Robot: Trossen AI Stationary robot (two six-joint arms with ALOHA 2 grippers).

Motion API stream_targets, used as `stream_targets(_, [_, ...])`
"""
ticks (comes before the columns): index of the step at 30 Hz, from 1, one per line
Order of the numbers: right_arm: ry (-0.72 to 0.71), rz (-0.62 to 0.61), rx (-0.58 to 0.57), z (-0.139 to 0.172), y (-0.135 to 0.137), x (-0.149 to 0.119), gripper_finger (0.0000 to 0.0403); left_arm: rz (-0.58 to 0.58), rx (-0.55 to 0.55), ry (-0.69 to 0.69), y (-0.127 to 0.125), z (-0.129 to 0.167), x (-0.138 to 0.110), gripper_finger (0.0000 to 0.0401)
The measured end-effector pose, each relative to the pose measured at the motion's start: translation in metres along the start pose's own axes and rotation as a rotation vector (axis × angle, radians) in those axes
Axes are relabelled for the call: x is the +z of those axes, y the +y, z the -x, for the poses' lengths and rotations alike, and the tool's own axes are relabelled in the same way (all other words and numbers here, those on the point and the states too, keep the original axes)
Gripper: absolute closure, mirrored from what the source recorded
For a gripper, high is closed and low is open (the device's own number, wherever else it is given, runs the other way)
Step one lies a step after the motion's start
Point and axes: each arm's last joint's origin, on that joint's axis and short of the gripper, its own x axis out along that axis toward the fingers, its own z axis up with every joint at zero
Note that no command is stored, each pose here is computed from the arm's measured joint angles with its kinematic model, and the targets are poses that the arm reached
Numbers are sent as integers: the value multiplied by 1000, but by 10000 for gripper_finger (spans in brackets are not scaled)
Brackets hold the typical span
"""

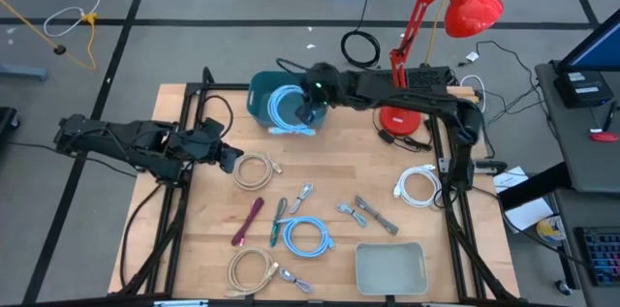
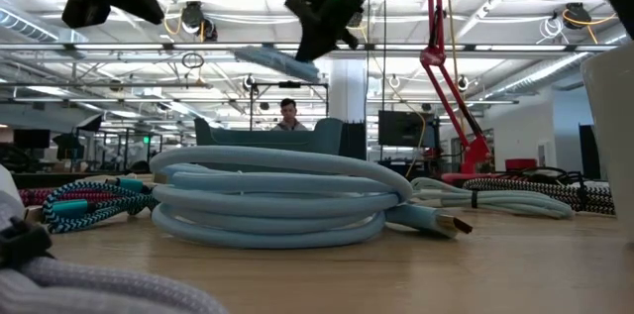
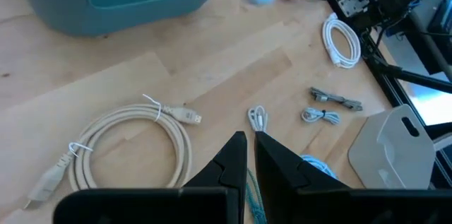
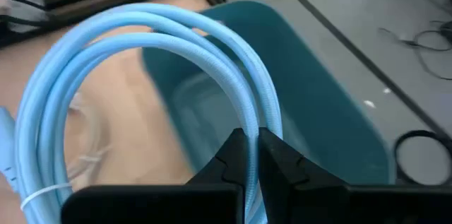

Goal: Sort cables into bins
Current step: Put the top blue HDMI cable into the blue bin

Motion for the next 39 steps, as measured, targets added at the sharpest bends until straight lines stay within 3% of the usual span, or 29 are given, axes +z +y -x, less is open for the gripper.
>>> stream_targets(4, [32, 15, -28, -24, -10, 6, 396, 0, -9, 9, -1, 1, -2, 371])
stream_targets(13, [107, 31, -81, -73, -31, -9, 396, -8, -32, 33, -4, 3, -8, 371])
stream_targets(30, [58, 26, -155, -84, -48, -6, 396, -17, -53, 46, -8, 6, -14, 371])
stream_targets(39, [171, 72, -139, -109, -36, -29, 396, -15, -51, 43, -8, 6, -14, 371])
